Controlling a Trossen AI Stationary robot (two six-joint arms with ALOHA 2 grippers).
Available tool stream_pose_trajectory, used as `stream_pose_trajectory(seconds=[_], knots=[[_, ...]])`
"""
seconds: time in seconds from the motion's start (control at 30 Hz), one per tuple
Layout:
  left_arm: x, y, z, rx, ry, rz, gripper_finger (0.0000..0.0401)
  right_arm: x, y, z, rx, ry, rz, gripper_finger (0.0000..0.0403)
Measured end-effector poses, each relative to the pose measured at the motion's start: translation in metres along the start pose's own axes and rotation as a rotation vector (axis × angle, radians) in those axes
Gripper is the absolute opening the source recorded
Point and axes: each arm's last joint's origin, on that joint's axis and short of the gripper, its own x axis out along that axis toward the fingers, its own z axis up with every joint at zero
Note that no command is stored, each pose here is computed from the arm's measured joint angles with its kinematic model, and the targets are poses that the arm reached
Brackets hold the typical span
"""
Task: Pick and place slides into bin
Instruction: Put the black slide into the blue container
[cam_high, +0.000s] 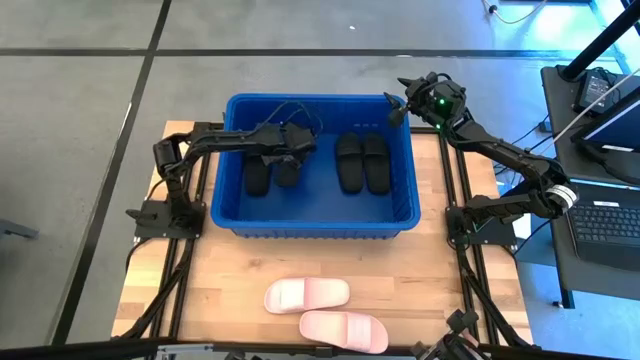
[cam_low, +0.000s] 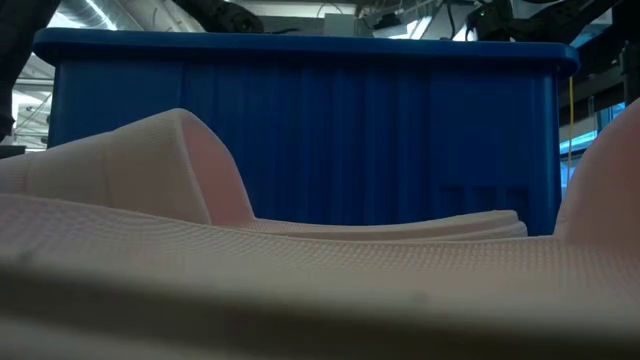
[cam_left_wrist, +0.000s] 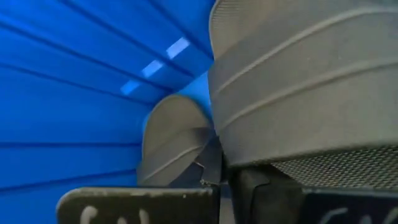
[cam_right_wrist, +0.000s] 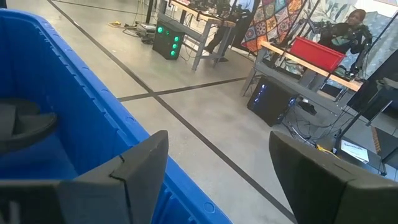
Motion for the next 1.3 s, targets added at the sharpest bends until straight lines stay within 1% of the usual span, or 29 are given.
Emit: stream_pose_trajectory(seconds=[0.2,0.37,0.6,0.73,0.83,0.93,1.17,1.3], knots=[[0.012,-0.001,-0.012,-0.005,0.019,0.017,0.0002,0.000,0.000,0.000,-0.002,0.000,0.000,0.0279],[0.016,-0.001,-0.017,-0.021,0.034,0.025,0.0002,0.000,0.000,0.000,-0.002,0.001,0.000,0.0279],[0.019,0.001,-0.016,-0.041,0.043,0.030,0.0002,0.000,0.000,0.000,-0.002,0.001,0.000,0.0279],[0.026,0.000,-0.019,-0.022,0.075,0.045,0.0002,0.000,0.000,0.000,-0.002,0.001,0.000,0.0279],[0.031,-0.005,-0.021,-0.012,0.099,0.034,0.0002,0.000,0.000,0.000,-0.002,0.001,0.000,0.0279],[0.033,-0.008,-0.022,-0.008,0.100,0.036,0.0002,0.000,0.000,0.000,-0.002,0.002,0.000,0.0279],[0.035,-0.009,-0.023,-0.003,0.099,0.050,0.0030,0.000,0.000,0.000,-0.008,0.002,0.000,0.0279],[0.037,-0.006,-0.022,-0.009,0.104,0.054,0.0036,0.000,0.000,0.000,-0.008,0.002,0.000,0.0279]])
